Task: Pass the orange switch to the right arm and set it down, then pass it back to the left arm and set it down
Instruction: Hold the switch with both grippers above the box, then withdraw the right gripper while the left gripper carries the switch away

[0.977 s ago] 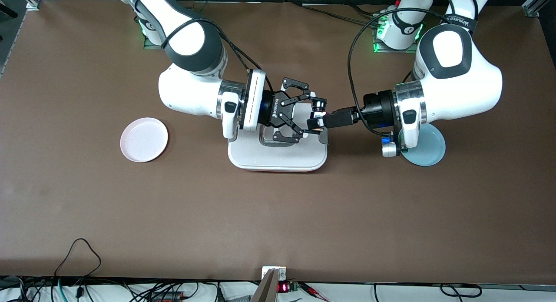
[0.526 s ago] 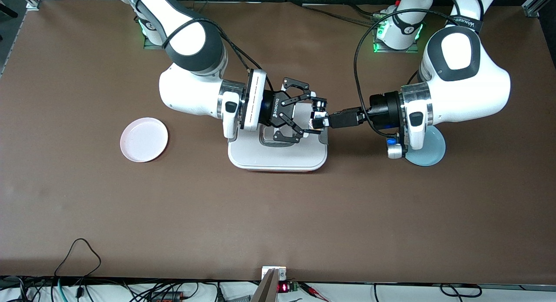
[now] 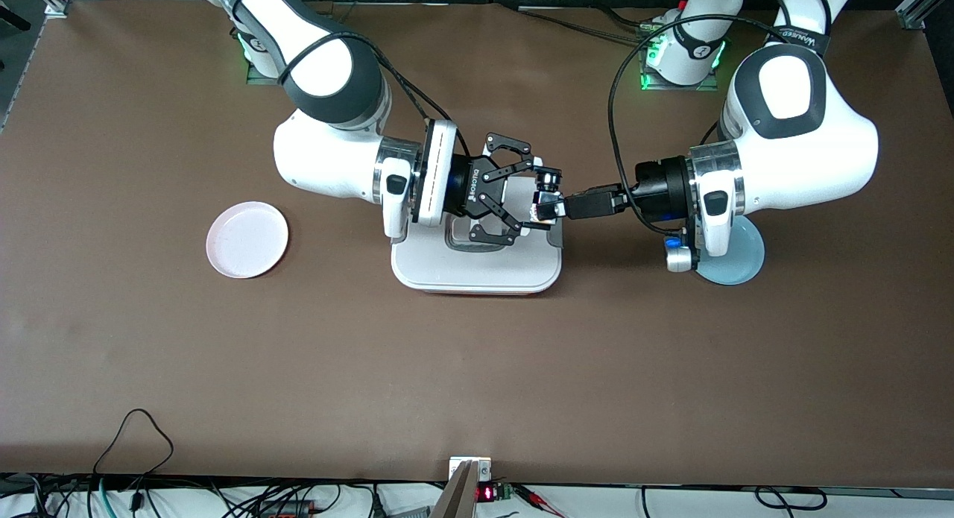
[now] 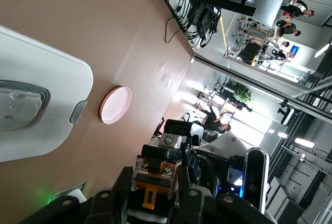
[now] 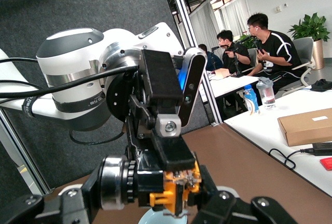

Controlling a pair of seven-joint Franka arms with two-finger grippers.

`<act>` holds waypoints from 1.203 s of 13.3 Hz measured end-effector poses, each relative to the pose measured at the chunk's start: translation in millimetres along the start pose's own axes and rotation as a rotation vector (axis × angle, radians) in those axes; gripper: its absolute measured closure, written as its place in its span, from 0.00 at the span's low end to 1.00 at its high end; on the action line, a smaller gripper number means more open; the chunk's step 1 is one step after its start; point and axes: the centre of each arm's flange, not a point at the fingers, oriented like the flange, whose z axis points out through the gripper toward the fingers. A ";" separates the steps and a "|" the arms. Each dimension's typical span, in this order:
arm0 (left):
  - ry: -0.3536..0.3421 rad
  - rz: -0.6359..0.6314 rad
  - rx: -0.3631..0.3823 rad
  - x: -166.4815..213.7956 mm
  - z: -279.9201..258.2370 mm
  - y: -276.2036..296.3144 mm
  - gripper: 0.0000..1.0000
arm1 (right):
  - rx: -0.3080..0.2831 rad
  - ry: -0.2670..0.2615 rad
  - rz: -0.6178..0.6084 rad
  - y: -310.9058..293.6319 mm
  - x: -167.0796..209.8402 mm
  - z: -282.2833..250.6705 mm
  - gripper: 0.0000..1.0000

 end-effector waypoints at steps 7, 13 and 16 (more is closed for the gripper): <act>-0.002 0.000 0.000 0.1 -0.4 -0.2 0.60 | 0.000 0.001 0.002 -0.4 -0.1 0.4 0.27; -0.005 -0.004 0.001 -0.4 -0.3 0.4 0.66 | 0.003 -0.001 0.000 -3.1 -0.8 3.0 0.00; -0.009 -0.003 0.001 -1.1 -0.2 1.0 0.66 | 0.001 -0.001 0.000 -2.9 -0.9 2.9 0.00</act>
